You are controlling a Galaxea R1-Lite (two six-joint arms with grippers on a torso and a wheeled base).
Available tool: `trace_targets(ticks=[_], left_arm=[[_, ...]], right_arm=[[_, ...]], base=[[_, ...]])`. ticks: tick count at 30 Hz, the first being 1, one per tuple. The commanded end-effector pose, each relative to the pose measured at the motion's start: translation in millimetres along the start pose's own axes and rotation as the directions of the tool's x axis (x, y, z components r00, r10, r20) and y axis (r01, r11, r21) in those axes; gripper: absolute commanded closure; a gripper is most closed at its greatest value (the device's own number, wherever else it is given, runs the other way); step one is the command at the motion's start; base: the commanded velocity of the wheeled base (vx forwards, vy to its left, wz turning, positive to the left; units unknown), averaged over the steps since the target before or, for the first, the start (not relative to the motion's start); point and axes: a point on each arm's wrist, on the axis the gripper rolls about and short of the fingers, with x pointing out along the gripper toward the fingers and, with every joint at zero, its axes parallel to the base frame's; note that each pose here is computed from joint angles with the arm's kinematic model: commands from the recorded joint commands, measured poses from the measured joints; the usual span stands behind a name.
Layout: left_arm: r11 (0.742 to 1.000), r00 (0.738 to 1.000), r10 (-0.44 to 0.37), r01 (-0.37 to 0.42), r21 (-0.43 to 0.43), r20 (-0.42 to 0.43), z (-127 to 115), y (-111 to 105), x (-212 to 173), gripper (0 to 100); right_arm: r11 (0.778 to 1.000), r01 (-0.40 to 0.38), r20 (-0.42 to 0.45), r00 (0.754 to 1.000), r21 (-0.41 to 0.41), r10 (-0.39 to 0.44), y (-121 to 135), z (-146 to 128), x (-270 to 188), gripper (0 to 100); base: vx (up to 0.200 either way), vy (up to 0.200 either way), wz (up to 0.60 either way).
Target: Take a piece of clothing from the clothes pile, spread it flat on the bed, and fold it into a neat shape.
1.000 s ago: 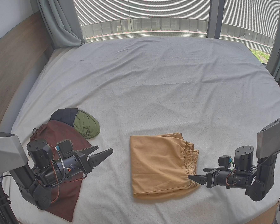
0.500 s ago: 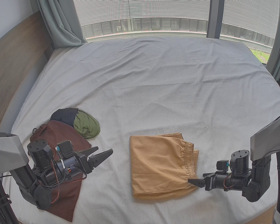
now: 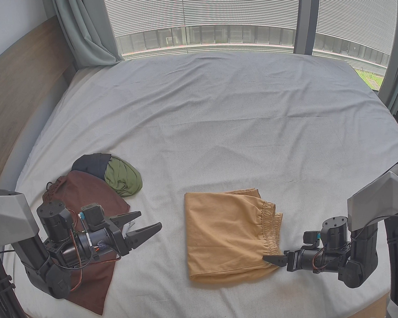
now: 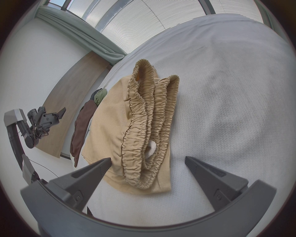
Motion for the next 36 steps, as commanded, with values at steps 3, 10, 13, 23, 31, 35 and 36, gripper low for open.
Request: trace_targets(ticks=[3,10,13,23,31,35,36], left_arm=[[1.000,1.000,0.012,-0.011,0.023,-0.012,-4.4,5.8,-3.2,0],[1.000,1.000,0.013,-0.013,0.024,-0.011,-3.9,5.9,-3.6,0],[1.000,1.000,0.013,-0.012,0.025,-0.010,-3.5,5.7,-3.7,0],[1.000,1.000,0.013,-0.013,0.025,-0.011,-3.8,5.6,-3.9,0],[1.000,1.000,0.013,-0.013,0.024,-0.012,-4.2,5.8,-3.8,0],[1.000,1.000,0.013,-0.013,0.024,-0.012,-4.1,5.5,-4.1,0],[1.000,1.000,0.013,-0.013,0.024,-0.012,-4.1,5.5,-4.1,0]], right_arm=[[0.998,-0.014,-0.012,1.000,0.060,0.014,-3.2,-3.9,13.9,0],[0.985,-0.076,-0.008,0.997,0.154,0.078,15.8,-3.7,27.0,0],[0.983,-0.087,-0.011,0.996,0.163,0.090,20.6,-4.6,28.8,0],[0.983,-0.088,-0.004,0.996,0.162,0.090,20.9,-3.2,28.2,0],[0.983,-0.088,-0.004,0.996,0.161,0.089,21.3,-3.3,28.3,100],[0.983,-0.088,-0.004,0.996,0.161,0.089,21.3,-3.3,28.3,100],[0.983,-0.088,-0.004,0.996,0.161,0.089,21.3,-3.3,28.3,100]], base=[[0.000,0.000,0.00],[0.000,0.000,0.00],[0.000,0.000,0.00],[0.000,0.000,0.00],[0.000,0.000,0.00],[0.000,0.000,0.00],[0.000,0.000,0.00]])
